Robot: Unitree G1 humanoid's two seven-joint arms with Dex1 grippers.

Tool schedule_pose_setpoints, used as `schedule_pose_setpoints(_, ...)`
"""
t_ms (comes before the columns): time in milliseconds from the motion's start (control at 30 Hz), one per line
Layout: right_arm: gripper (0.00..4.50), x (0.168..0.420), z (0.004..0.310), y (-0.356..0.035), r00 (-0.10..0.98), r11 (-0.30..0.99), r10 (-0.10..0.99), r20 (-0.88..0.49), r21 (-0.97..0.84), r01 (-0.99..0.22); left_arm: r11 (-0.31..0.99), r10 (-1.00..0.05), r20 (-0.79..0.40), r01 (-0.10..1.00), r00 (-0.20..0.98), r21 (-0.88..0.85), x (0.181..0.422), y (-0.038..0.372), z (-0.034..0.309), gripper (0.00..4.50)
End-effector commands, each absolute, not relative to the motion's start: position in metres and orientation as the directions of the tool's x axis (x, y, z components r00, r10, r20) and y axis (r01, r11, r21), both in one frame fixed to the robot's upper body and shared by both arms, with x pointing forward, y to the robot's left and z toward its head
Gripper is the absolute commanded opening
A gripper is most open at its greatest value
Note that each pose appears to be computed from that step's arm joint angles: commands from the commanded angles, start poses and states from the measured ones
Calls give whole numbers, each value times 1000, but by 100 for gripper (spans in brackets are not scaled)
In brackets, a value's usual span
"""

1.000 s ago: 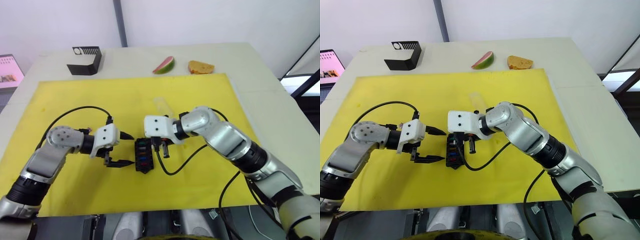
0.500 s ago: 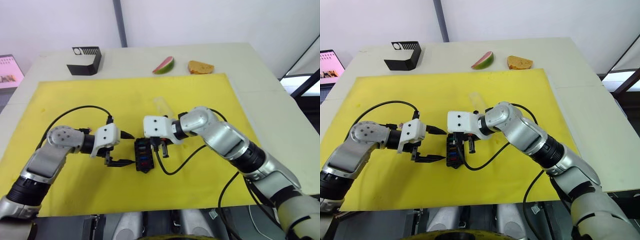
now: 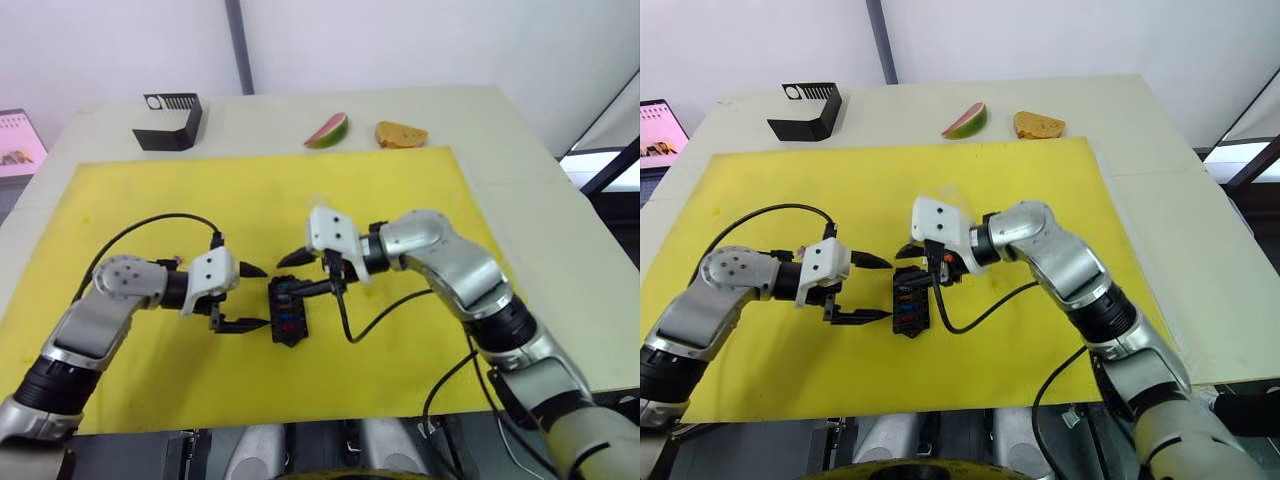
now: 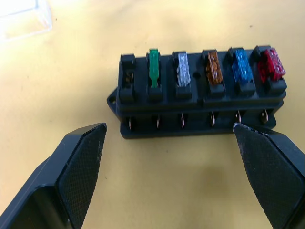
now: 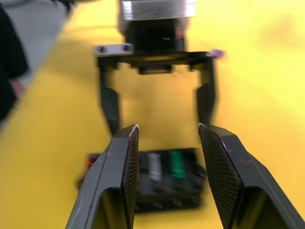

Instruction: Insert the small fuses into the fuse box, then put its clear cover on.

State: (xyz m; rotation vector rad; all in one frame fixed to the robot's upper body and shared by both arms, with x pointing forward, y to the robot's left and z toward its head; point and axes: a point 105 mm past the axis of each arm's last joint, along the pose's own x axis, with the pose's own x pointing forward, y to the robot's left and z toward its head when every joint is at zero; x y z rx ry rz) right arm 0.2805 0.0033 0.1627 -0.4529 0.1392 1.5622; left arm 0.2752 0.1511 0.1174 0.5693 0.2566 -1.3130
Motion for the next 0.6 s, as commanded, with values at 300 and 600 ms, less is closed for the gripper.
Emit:
schedule_pose_setpoints(300,4,293,153,5,66,8,947,-314,-182,-983,185,-841,-454,945,294,269,276,154,128,450)
schedule_pose_setpoints(600,4,293,115,-2,84,-4,888,-453,-190,-982,201,-840,-442,938,314,284,280,152,133,450)
